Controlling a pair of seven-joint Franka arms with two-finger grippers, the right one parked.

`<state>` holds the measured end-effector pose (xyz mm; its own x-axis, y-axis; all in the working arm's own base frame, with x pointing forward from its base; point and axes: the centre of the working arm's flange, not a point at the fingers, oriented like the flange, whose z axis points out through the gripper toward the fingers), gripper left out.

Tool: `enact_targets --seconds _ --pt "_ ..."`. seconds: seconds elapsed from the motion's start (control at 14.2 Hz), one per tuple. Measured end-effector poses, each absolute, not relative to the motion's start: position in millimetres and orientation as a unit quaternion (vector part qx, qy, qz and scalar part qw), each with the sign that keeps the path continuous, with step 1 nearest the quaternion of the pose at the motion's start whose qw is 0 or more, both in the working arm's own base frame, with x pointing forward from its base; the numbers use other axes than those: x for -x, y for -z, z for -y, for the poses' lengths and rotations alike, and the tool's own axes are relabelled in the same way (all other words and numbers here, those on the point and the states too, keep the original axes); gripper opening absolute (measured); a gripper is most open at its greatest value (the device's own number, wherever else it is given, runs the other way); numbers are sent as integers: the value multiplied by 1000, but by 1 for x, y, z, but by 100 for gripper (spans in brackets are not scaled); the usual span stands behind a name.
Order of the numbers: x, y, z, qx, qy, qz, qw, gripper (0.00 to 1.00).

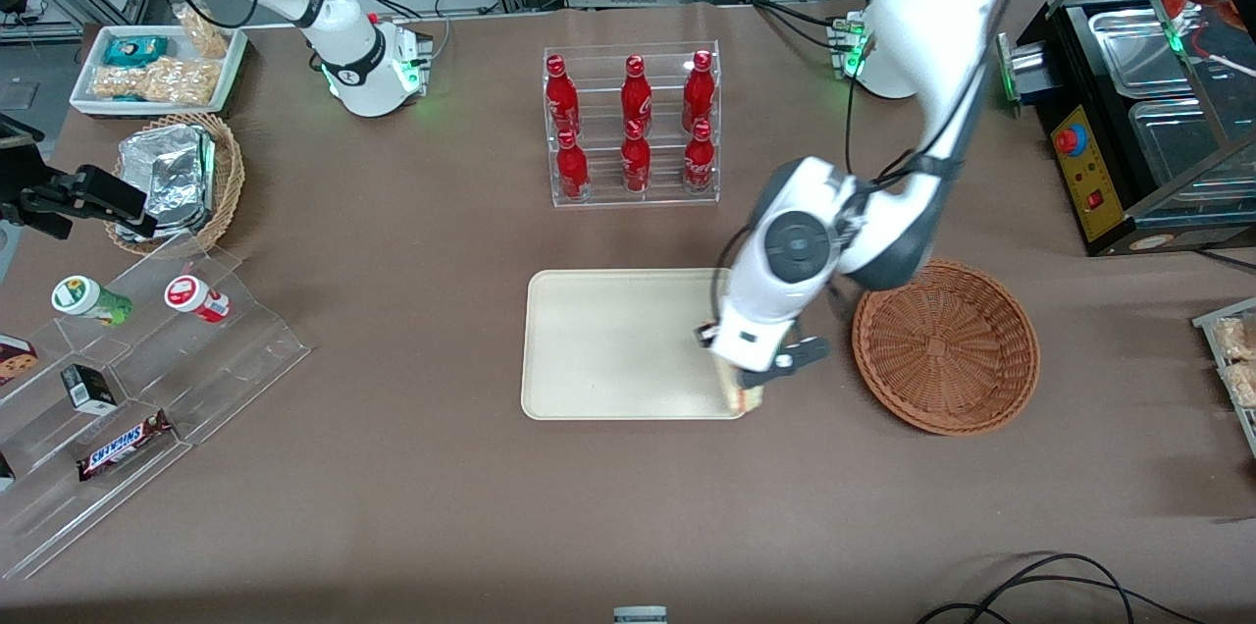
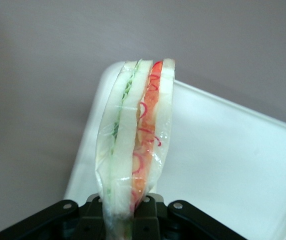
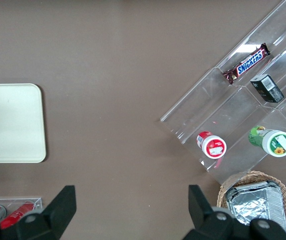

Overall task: Place sandwich from basket to tray
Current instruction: 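Carry the sandwich with the left gripper over the cream tray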

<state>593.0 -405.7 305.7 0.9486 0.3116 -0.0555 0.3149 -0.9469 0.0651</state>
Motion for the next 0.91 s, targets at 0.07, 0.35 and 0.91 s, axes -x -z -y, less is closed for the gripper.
enact_targets --seconds 0.07,0.35,0.91 --pt "-588 -295 426 -989 20 -140 41 15" --pt "-564 -258 479 -996 8 -79 40 15" --pt "-543 -248 506 -998 8 -48 38 15"
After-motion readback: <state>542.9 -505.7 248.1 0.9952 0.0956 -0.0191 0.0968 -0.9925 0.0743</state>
